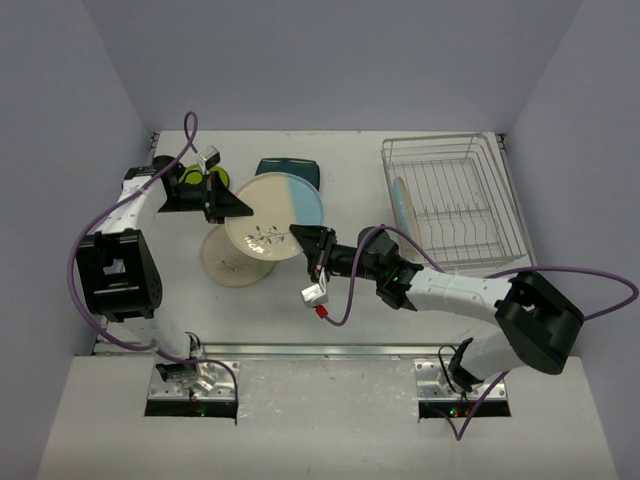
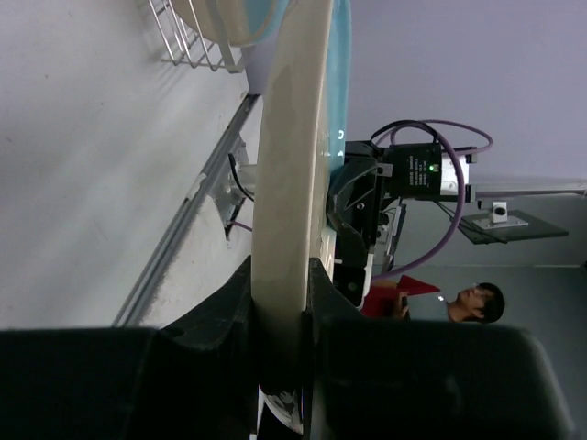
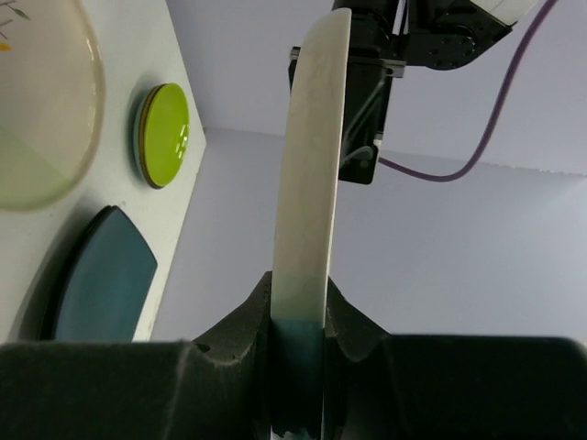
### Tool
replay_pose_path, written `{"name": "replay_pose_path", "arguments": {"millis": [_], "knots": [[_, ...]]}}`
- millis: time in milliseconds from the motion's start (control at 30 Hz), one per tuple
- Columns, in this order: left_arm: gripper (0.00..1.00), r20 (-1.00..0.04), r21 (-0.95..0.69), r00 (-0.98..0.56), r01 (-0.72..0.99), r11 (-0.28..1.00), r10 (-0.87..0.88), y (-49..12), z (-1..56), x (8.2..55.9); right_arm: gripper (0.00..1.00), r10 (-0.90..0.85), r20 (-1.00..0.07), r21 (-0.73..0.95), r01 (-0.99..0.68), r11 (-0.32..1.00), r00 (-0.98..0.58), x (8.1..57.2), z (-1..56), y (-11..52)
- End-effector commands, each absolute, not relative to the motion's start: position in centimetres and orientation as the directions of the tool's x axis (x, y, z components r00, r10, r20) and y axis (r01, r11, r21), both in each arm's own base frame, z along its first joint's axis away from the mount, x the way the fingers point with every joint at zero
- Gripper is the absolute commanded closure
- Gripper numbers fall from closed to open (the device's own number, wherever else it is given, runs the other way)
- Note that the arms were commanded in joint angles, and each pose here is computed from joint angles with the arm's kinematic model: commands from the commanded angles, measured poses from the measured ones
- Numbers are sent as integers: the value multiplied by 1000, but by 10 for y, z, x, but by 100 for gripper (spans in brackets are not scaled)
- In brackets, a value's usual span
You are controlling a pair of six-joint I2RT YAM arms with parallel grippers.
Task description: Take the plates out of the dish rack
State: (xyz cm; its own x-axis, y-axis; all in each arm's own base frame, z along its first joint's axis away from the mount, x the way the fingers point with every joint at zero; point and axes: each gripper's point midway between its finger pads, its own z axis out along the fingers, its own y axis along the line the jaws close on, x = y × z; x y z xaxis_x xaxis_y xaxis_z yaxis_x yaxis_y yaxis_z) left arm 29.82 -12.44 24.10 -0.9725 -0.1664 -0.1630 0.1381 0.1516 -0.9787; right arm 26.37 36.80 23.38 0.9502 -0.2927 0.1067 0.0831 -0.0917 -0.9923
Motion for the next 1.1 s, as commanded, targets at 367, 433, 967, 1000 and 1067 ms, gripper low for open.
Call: {"name": "replay_pose_path", "arguments": {"millis": [367, 433, 967, 1000, 1067], "knots": [[100, -375, -896, -899, 288, 337, -227, -61, 239, 331, 2, -478, 102, -993, 117, 1, 873, 266, 271, 320], [100, -387, -878, -894, 282, 388, -227, -46, 229, 335, 1, -516, 55, -998, 51, -22, 855, 267, 260, 307], [100, -439, -735, -898, 350, 580, -15, -16, 152, 329, 1, -729, -556, -767, -586, 263, 400, 284, 243, 240], [100, -424, -742, -906, 338, 578, -15, -15, 146, 331, 1, -728, -587, -734, -612, 294, 354, 285, 243, 237], [100, -411, -754, -912, 329, 568, -17, -15, 138, 333, 1, -726, -621, -689, -648, 324, 296, 287, 241, 233]]}}
